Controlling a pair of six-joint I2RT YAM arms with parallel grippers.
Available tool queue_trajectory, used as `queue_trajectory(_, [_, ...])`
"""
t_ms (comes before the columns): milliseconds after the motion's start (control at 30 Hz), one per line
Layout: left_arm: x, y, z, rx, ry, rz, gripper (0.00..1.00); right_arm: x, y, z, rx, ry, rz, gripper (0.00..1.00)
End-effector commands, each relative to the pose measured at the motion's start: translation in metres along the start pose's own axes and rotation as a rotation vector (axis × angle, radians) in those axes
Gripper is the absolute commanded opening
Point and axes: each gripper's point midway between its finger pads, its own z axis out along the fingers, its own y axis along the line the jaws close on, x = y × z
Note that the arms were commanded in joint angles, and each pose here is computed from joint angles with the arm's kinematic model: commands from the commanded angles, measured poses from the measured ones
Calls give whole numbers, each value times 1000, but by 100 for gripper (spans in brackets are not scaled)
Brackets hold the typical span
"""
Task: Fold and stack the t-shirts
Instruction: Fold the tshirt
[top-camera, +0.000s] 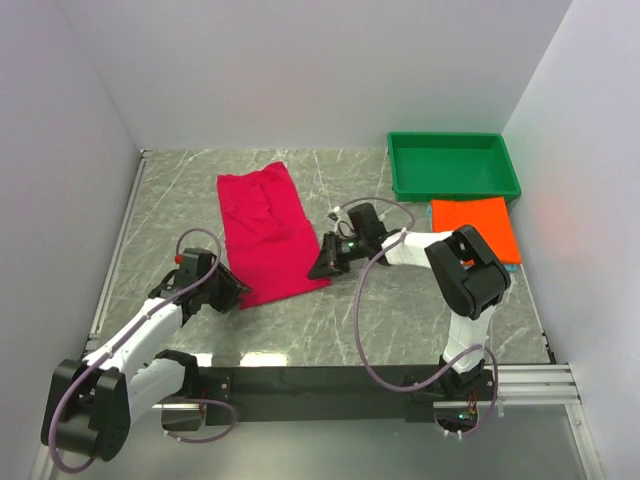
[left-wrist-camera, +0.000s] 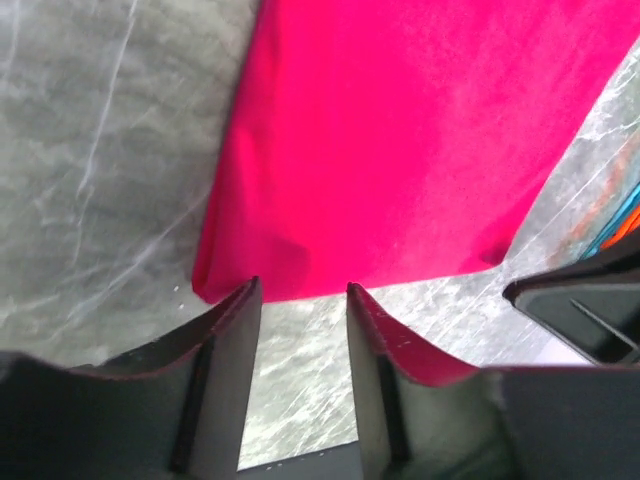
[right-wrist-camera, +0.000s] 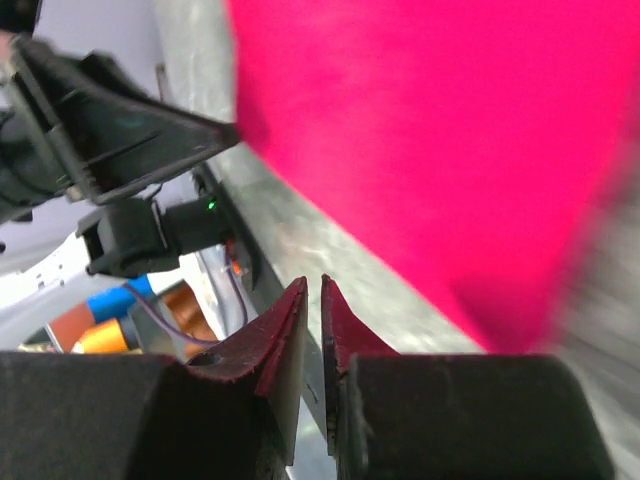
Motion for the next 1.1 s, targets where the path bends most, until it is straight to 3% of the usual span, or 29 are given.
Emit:
queue_trajectory(0, [2,13,-5,-68,0,20,42,-1,39,14,-51,4,-89,18])
queue_trajectory(167, [12,36,9,-140,42,7,33,3,44,49,-55,53,-87,17])
queue_trajectory(300, [22,61,18,-224,74,-21,28,12,11,71,-2,90,-21,17])
queue_trajectory(467, [23,67,17,-251,67,-42,25,16,-14,71,62,93,14,16])
queue_trajectory(600, [11,56,6,-240,16,-31,26,8,3,48,72,46,-59,16])
queue_trajectory(800, [-12,27,-22,-198,-67,21,41,-20,3,3,305,-68,-250,31])
queue_trajectory(900, [-27,11,-37,-181,-125,62,62,-36,-3,-10,425,-114,-316,38])
queue_trajectory(933, [-33,15,-41,-209,-153,77,74,-41,-3,-10,445,-120,-344,40])
queue_trajectory(1067, [-49,8,-52,-231,-216,109,86,-43,-22,-6,556,-82,-372,41])
